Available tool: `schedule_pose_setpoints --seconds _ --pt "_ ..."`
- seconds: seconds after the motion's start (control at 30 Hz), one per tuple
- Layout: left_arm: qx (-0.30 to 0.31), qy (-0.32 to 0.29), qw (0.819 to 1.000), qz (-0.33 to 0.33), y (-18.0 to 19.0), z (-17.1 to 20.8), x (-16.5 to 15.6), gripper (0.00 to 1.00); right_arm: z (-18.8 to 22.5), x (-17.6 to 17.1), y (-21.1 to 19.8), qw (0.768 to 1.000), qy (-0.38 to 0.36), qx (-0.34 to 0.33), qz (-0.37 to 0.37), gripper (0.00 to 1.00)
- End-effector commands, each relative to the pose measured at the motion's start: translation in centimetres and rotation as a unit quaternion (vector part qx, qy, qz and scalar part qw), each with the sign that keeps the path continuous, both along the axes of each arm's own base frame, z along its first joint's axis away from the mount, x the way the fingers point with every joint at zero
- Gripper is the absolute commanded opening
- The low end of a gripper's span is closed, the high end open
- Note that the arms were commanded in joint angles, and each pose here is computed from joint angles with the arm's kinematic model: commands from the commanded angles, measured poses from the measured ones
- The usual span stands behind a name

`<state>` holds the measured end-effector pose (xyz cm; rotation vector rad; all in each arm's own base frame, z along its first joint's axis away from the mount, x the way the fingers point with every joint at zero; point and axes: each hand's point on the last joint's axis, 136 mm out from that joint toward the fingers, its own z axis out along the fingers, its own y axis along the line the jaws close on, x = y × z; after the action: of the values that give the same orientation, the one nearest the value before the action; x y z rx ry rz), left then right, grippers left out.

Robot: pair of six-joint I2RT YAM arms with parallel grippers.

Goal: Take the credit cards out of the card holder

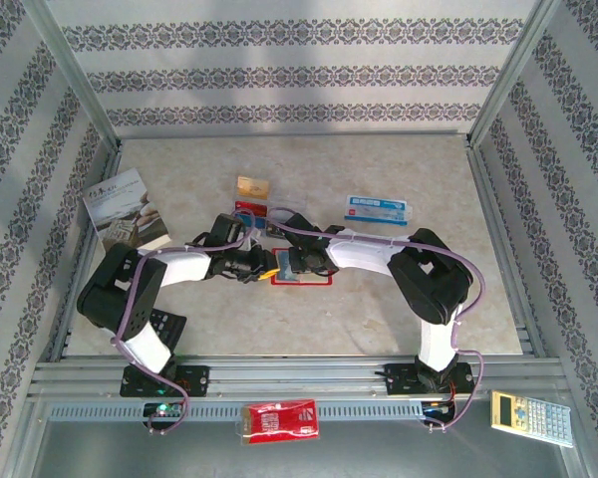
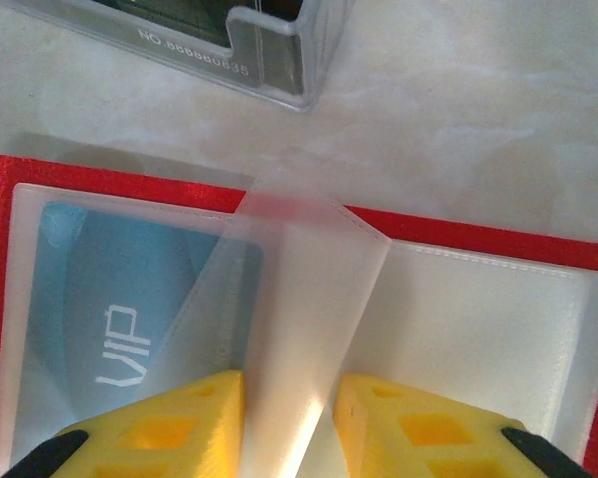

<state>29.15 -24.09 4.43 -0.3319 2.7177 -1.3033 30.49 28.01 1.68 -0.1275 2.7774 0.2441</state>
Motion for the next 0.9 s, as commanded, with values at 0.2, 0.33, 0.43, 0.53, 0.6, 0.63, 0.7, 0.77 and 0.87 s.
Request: schedule_pose_setpoints --seconds 0.2,0.33,0.43,0.53,0.6,0.63,0.7,0.77,0.87 --pt "-0.023 -0.015 1.000 -0.012 -1.9 1.0 1.1 0.20 -3.1 -2.3 -2.6 0.998 0.056 -0.034 -0.007 0.34" --pt "-0.018 -0.005 1.000 -0.016 -2.2 0.2 1.2 0.20 -2.5 -2.1 -2.5 0.999 0.049 -0.021 -0.011 0.34" --pt "-0.011 0.001 1.000 -0.016 -2.2 -0.3 1.3 0.20 -1.8 -1.8 -2.3 0.999 0.041 -0.005 -0.015 0.35" --pt "-0.004 0.003 1.000 -0.019 -2.2 -0.7 1.3 0.20 -1.3 -1.6 -2.2 0.999 0.038 0.008 -0.018 0.34" --pt "-0.001 0.005 1.000 -0.019 -2.1 -0.8 1.3 0.20 -1.1 -1.6 -2.2 0.999 0.038 0.014 -0.020 0.35" --pt "0.000 0.006 1.000 -0.020 -2.2 -0.9 1.2 0.20 -0.9 -1.4 -2.1 0.999 0.036 0.019 -0.021 0.34" --pt "0.015 0.010 1.000 -0.023 -2.0 -1.3 1.1 0.20 -0.5 -1.4 -2.1 0.999 0.033 0.029 -0.025 0.34" --pt "0.039 0.010 0.999 -0.030 -1.8 -1.7 0.8 0.20 0.1 -1.1 -1.9 0.998 0.027 0.045 -0.029 0.35" --pt "0.056 0.013 0.998 -0.033 -1.5 -2.1 0.5 0.21 1.4 -0.7 -1.9 0.997 0.014 0.071 -0.040 0.35"
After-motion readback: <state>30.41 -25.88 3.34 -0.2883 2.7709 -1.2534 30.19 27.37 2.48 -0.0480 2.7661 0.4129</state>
